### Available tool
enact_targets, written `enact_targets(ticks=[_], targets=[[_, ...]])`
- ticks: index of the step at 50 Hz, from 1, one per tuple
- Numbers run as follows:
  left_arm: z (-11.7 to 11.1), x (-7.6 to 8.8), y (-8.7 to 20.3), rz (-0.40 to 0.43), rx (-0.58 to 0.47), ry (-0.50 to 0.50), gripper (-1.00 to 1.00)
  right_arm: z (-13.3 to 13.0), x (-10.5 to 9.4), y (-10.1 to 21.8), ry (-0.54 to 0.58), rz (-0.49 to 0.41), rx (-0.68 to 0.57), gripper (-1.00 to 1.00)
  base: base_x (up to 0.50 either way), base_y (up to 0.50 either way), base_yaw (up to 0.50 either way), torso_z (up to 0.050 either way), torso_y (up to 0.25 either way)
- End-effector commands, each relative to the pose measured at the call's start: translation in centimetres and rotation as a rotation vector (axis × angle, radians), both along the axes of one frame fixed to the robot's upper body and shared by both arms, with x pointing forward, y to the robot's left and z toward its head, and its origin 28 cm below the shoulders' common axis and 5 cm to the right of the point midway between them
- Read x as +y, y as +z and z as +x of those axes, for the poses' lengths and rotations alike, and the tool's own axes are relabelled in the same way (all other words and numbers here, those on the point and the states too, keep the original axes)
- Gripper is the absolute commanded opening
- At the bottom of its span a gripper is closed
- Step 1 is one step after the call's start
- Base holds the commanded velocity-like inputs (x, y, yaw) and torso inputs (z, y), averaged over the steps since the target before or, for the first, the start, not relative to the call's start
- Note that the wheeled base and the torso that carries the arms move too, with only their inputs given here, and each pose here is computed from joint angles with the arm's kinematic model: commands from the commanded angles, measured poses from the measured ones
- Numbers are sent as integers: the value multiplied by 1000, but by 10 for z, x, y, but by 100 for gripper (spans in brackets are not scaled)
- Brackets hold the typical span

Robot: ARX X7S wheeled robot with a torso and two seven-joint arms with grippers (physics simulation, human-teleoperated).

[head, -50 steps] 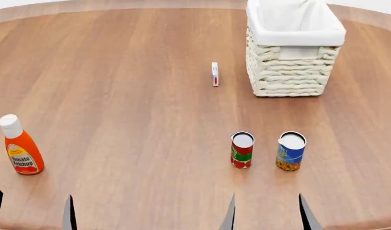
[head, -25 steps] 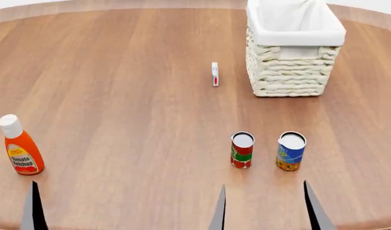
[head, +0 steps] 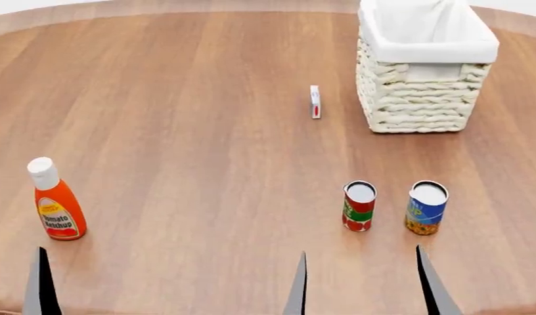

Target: Pick up the cream cheese box, and put it in the basket.

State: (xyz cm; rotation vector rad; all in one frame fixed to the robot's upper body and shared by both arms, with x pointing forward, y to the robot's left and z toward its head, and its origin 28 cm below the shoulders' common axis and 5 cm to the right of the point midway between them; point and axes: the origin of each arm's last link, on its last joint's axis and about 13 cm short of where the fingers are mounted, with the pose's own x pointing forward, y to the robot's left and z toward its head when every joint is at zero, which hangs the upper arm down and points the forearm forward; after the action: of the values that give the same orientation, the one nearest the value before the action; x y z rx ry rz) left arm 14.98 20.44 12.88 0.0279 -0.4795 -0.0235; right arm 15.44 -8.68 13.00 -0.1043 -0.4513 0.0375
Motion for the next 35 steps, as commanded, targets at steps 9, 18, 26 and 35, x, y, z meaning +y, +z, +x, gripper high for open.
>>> enact_targets(ticks=[9, 18, 26, 35], targets=[[-1, -1, 3, 3, 2, -2, 100, 2, -2, 1, -51, 25, -7, 100, 0, 153, 0, 0, 0], [2, -1, -2, 9, 1, -1, 100, 2, -2, 1, -22, 48, 4, 100, 19, 0, 0, 0, 0], [1, -1, -2, 10, 0, 0, 100, 2, -2, 1, -20, 46, 2, 100, 344, 0, 0, 0, 0], [4, -1, -7, 9, 1, 0, 100, 1, -2, 0, -19, 37, 8, 100, 406, 0, 0, 0, 0]])
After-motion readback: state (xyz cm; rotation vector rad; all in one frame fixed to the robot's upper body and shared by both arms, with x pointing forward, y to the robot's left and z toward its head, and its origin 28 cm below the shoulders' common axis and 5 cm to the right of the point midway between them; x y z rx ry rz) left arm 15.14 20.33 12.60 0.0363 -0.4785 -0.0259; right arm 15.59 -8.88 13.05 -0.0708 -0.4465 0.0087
